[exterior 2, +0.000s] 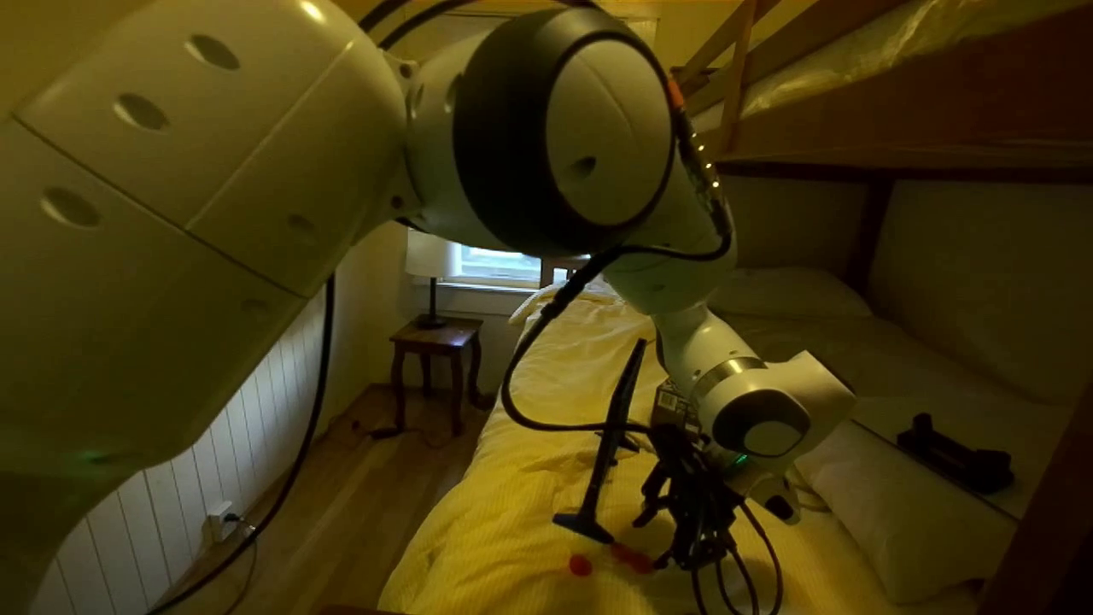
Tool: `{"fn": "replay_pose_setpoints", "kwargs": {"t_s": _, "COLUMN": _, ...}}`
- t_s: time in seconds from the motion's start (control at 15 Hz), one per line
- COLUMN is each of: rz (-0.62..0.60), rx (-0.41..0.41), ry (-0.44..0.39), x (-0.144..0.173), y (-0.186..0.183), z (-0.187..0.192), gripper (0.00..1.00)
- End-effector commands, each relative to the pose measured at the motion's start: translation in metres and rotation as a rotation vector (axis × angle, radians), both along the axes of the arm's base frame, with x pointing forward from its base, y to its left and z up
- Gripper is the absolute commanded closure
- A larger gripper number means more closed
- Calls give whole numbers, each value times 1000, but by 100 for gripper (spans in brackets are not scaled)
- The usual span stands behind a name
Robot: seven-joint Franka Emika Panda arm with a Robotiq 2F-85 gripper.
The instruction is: Move the blue object slightly to the left and then pick up the orange object and put it in the blue object
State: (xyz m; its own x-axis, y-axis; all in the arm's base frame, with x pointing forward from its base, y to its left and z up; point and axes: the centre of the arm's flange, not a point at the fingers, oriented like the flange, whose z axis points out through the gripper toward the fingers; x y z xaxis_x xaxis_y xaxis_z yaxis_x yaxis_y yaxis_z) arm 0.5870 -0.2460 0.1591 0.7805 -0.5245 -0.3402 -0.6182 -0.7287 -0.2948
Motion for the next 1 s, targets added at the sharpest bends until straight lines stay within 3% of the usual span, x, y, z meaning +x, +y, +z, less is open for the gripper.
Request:
{"fn": "replay_pose_setpoints", "kwargs": {"t_s": 0.0, "rz": -35, "rx": 13, "ry": 17, "x": 12, "y": -1, "z": -13, "gripper": 50}}
{"fn": "replay_pose_setpoints", "kwargs": {"t_s": 0.13, "rz": -29, "rx": 19, "ry": 40, "x": 13, "y": -1, "z": -19, "gripper": 24}}
{"fn": "replay_pose_setpoints", "kwargs": {"t_s": 0.33, "rz": -29, "rx": 14, "ry": 57, "x": 16, "y": -1, "z": -25, "gripper": 10}}
{"fn": "replay_pose_setpoints", "kwargs": {"t_s": 0.4, "rz": -28, "rx": 14, "ry": 62, "x": 16, "y": -1, "z": -27, "gripper": 11}}
{"fn": "replay_pose_setpoints", "kwargs": {"t_s": 0.53, "rz": -26, "rx": 13, "ry": 69, "x": 18, "y": -1, "z": -29, "gripper": 19}}
{"fn": "replay_pose_setpoints", "kwargs": {"t_s": 0.6, "rz": -26, "rx": 14, "ry": 72, "x": 19, "y": -2, "z": -30, "gripper": 32}}
{"fn": "replay_pose_setpoints", "kwargs": {"t_s": 0.8, "rz": -26, "rx": 15, "ry": 81, "x": 20, "y": -2, "z": -31, "gripper": 54}}
{"fn": "replay_pose_setpoints", "kwargs": {"t_s": 0.93, "rz": -27, "rx": 18, "ry": 84, "x": 22, "y": -4, "z": -32, "gripper": 60}}
